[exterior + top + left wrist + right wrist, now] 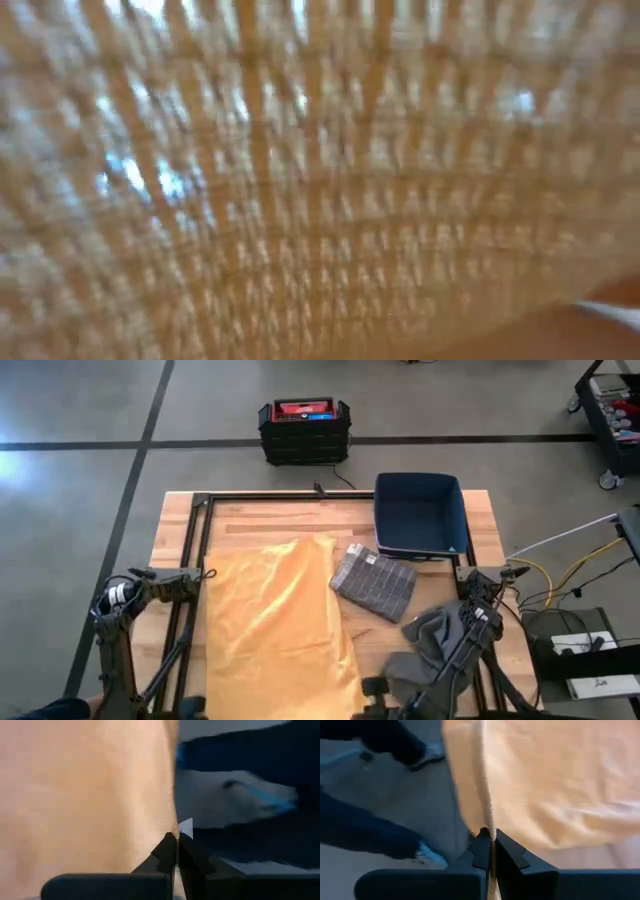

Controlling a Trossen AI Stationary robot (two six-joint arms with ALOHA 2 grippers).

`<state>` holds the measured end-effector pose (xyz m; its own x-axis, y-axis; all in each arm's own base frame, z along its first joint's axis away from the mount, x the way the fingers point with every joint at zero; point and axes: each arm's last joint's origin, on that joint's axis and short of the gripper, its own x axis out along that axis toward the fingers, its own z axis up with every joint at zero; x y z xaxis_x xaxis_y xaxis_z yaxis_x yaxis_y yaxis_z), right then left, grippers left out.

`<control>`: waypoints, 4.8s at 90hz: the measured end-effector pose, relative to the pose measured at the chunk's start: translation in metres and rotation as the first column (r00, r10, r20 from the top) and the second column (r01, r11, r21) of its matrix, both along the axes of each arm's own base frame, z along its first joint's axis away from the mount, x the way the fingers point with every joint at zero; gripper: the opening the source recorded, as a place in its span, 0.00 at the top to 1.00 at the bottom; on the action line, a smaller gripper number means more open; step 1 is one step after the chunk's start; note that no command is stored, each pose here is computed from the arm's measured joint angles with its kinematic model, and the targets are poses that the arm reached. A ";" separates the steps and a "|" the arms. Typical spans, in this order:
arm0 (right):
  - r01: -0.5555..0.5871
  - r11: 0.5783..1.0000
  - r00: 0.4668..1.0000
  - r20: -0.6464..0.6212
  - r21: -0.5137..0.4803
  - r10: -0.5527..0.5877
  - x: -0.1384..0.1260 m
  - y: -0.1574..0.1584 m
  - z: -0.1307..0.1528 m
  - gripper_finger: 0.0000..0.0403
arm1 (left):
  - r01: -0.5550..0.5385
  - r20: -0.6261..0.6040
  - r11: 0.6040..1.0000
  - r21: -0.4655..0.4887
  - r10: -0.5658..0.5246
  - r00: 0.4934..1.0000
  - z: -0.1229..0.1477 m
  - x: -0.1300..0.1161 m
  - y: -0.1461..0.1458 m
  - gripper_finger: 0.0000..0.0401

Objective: Fold towel
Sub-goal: Fold the yellow kitchen towel

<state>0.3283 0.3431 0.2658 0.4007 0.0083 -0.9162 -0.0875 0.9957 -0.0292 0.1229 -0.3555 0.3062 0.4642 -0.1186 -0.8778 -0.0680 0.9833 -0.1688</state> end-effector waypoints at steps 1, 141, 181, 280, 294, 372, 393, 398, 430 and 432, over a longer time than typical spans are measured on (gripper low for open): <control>0.006 1.000 1.000 -0.002 -0.009 -0.006 0.001 -0.002 0.000 1.00 | -0.005 -0.001 1.000 0.018 0.005 1.000 0.000 0.000 0.002 1.00; 0.452 0.816 0.865 -0.048 -0.360 -0.500 0.135 -0.373 -0.009 1.00 | -0.523 0.148 0.807 0.274 0.502 0.852 -0.038 -0.044 0.280 1.00; 0.481 0.826 0.854 -0.055 -0.295 -0.517 0.137 -0.450 -0.077 1.00 | -0.604 0.201 0.738 0.300 0.570 0.797 -0.053 -0.046 0.299 1.00; 0.459 0.852 0.881 0.008 -0.252 -0.473 0.133 -0.488 -0.103 1.00 | -0.799 0.300 0.470 0.374 0.754 0.584 -0.068 -0.037 0.335 1.00; 0.461 0.851 0.881 0.011 -0.252 -0.474 0.133 -0.489 -0.103 1.00 | -0.820 0.290 0.437 0.370 0.784 0.549 -0.067 -0.038 0.340 1.00; 0.505 0.732 0.842 0.076 -0.458 -0.534 0.131 -0.510 -0.049 0.42 | -0.756 0.202 0.571 0.319 0.738 0.643 -0.035 -0.030 0.338 0.57; 0.303 0.953 0.946 -0.124 -0.003 -0.301 0.112 -0.471 -0.019 0.38 | -0.537 0.075 0.842 0.059 0.532 0.843 -0.040 0.004 0.312 0.64; 0.233 0.968 0.964 -0.156 0.089 -0.217 0.108 -0.452 -0.023 0.38 | -0.483 0.047 0.876 -0.008 0.483 0.874 -0.048 0.011 0.302 0.67; 0.000 1.000 0.995 -0.101 0.016 0.001 0.077 -0.312 -0.080 0.46 | -0.367 -0.099 0.926 -0.089 0.358 0.929 -0.109 0.023 0.238 0.79; 0.004 1.000 0.996 -0.086 0.018 -0.002 0.076 -0.308 -0.085 0.46 | -0.361 -0.093 0.928 -0.093 0.353 0.931 -0.111 0.025 0.235 0.80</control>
